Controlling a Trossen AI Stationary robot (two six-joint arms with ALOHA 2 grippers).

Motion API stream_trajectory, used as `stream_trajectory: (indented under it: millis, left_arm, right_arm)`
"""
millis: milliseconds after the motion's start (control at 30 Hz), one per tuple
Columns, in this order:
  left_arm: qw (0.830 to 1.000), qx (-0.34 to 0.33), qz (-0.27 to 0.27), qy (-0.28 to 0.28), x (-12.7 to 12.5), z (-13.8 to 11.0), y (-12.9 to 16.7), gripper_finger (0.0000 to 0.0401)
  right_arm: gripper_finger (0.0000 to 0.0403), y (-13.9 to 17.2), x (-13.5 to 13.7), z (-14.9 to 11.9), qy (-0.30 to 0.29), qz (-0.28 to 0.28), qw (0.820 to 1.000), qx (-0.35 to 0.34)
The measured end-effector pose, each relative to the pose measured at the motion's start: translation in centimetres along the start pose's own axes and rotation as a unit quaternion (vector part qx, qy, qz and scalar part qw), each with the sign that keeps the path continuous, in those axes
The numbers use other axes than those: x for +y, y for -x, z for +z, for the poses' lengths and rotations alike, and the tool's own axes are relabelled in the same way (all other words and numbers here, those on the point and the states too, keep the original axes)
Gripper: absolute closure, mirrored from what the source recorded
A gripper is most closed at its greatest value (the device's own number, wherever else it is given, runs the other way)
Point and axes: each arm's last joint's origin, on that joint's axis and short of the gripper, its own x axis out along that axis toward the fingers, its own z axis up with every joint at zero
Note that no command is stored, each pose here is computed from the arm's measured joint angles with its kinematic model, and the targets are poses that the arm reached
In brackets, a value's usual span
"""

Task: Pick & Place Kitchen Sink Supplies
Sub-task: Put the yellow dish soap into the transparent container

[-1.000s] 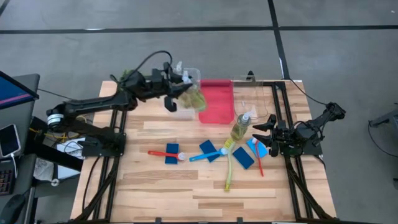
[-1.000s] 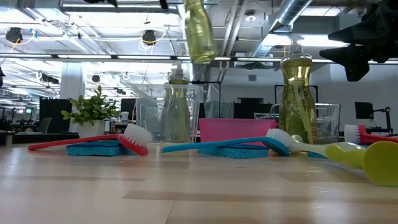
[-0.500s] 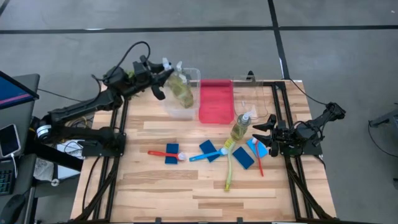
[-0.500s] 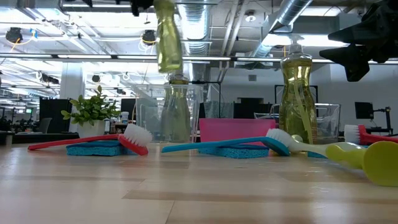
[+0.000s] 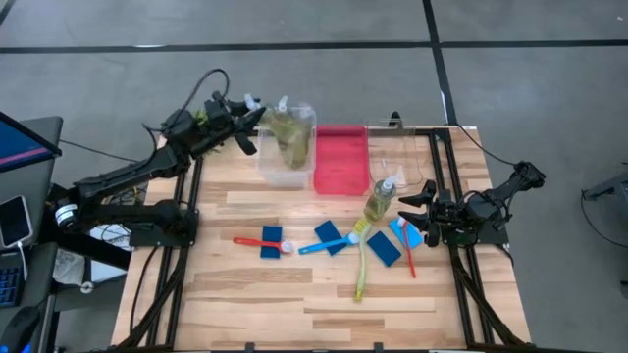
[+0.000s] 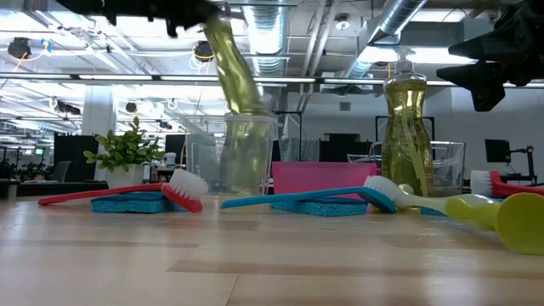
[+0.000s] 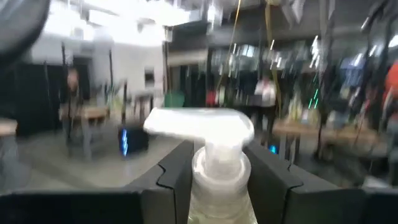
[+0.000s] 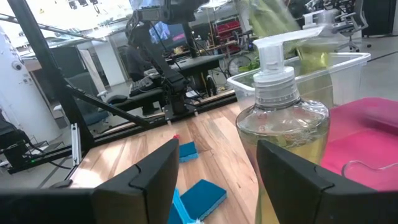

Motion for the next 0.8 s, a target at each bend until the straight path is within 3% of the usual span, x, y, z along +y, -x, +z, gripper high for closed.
stream_trajectory:
  millis: [100, 267, 400, 800]
  left_arm:
    - [0.999, 0.049, -0.001, 0.002, 0.0, -1.6, -0.2, 0.0285]
    - [1.000, 0.006, -0.005, 0.004, -0.1, -0.4, -0.3, 0.0277]
    - [1.000, 0.029, -0.005, 0.003, -0.1, -1.0, -0.4, 0.0286]
    - [1.000, 0.015, -0.005, 0.004, -0.1, -0.7, -0.4, 0.0286]
  right_arm:
    - [0.0194, 0.0, 0.0, 0.0, 0.000, 0.000, 1.000, 0.000]
    - [0.0194, 0.0, 0.0, 0.0, 0.000, -0.001, 1.000, 0.000]
    - [0.0194, 0.0, 0.0, 0.0, 0.000, -0.002, 1.000, 0.000]
    - [0.0194, 0.0, 0.0, 0.0, 0.000, -0.004, 1.000, -0.001]
